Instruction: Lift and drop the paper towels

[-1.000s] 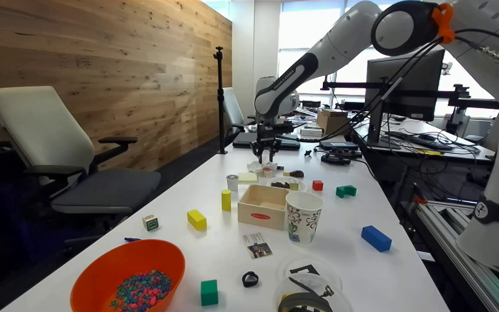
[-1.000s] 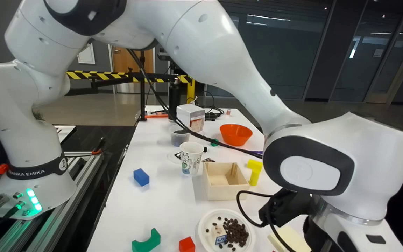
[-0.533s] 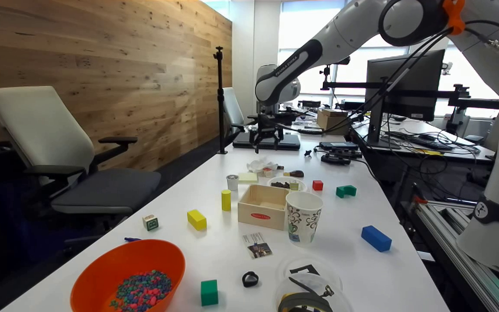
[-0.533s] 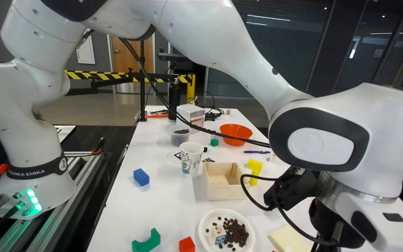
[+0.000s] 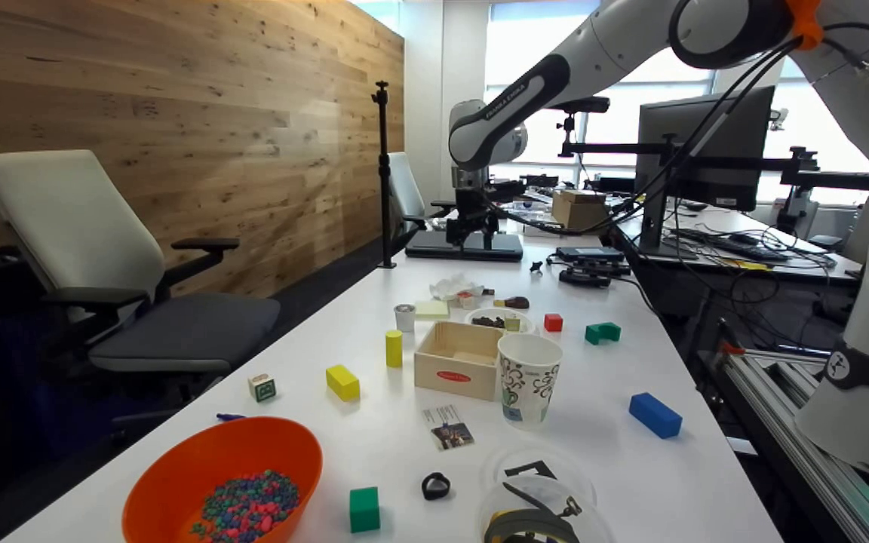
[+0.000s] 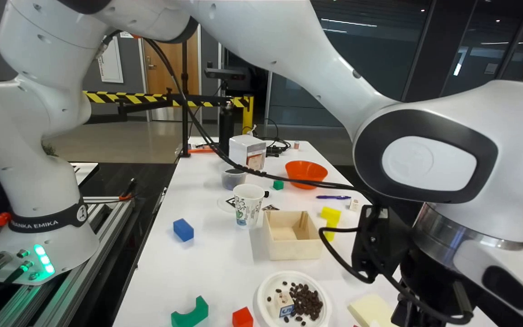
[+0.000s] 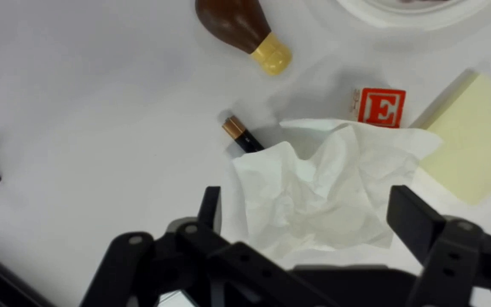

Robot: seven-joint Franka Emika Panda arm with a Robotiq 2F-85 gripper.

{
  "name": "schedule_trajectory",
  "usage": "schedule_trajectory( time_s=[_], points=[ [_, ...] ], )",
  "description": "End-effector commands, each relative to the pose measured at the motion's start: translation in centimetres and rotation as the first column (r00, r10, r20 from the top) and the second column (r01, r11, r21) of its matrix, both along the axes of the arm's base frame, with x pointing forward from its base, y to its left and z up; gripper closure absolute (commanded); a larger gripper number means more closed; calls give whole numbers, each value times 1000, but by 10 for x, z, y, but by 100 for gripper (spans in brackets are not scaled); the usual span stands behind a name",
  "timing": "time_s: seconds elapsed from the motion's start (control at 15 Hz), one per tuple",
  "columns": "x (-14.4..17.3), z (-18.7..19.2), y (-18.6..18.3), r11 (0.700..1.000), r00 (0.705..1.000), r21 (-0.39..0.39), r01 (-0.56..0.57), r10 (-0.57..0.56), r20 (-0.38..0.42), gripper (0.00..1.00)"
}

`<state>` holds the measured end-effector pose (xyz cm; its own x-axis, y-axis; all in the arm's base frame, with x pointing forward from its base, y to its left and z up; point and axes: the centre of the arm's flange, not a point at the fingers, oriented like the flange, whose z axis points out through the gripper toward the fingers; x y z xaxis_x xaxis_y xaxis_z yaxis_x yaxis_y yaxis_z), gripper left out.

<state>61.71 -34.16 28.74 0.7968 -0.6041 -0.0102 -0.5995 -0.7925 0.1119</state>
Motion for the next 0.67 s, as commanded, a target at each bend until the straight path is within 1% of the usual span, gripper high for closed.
schedule_trajectory(
  time_s=[0.0, 0.2, 0.27, 0.33, 0.47, 0.6],
  points=[
    [0, 0, 0, 1000, 1000, 0, 1, -1, -1, 0],
    [1, -1, 3, 1000, 1000, 1, -2, 2, -1, 0],
    [5, -5, 0, 995, 995, -4, -95, 95, 14, 0],
    [9, -10, -4, 986, 987, -64, -157, 158, 17, 0],
    [14, -15, -15, 964, 968, -106, -244, 249, 30, 0],
    [19, -21, -24, 931, 938, -137, -337, 345, 40, 0]
  ],
)
